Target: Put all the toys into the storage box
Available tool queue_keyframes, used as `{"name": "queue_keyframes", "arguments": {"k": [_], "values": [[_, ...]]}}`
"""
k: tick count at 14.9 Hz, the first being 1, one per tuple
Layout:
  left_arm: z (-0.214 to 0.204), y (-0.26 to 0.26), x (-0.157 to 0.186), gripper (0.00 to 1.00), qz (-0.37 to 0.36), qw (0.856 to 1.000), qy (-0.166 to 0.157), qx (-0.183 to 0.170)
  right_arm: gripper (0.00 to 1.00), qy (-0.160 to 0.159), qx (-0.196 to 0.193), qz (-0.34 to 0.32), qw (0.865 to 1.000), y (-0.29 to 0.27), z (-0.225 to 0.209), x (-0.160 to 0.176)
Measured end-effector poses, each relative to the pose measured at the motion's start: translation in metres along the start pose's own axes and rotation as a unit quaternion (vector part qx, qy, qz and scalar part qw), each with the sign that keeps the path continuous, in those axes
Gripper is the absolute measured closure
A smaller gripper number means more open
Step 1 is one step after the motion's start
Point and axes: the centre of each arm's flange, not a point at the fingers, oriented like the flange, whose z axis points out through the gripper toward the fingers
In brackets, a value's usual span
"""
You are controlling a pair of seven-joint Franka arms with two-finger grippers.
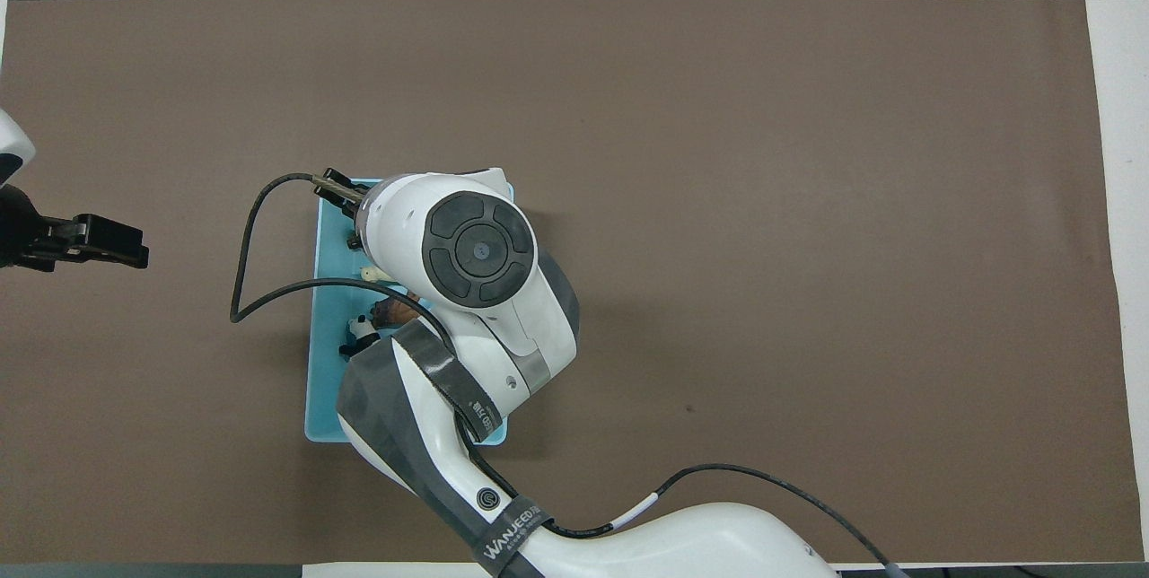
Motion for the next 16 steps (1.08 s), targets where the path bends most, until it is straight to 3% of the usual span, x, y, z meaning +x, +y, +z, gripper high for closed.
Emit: {"name": "queue_keyframes", "arguments": {"k": [1, 5, 9, 13, 16], "values": [[0.001, 0.003, 0.0, 0.0, 0.003, 1.0, 0.0, 0.0, 0.0, 0.005, 0.001, 0.002, 1.0, -0.004, -0.015, 0.007], [0.003, 0.023, 0.003, 0.0, 0.015, 1.0, -0.003, 0.002, 0.0, 0.041, -0.008, 0.011, 0.999, -0.004, -0.115, 0.067], [0.01, 0.022, 0.017, 0.0, 0.015, 1.0, -0.014, -0.001, 0.0, 0.046, -0.067, -0.062, 0.995, 0.058, -0.181, 0.183], [0.006, 0.022, 0.017, 0.0, 0.016, 1.0, -0.01, 0.0, 0.0, 0.028, -0.143, -0.194, 0.97, 0.169, -0.217, 0.308], [0.002, 0.021, 0.016, 0.0, 0.015, 1.0, -0.006, 0.0, 0.0, 0.006, -0.194, -0.247, 0.949, 0.249, -0.246, 0.365]]}}
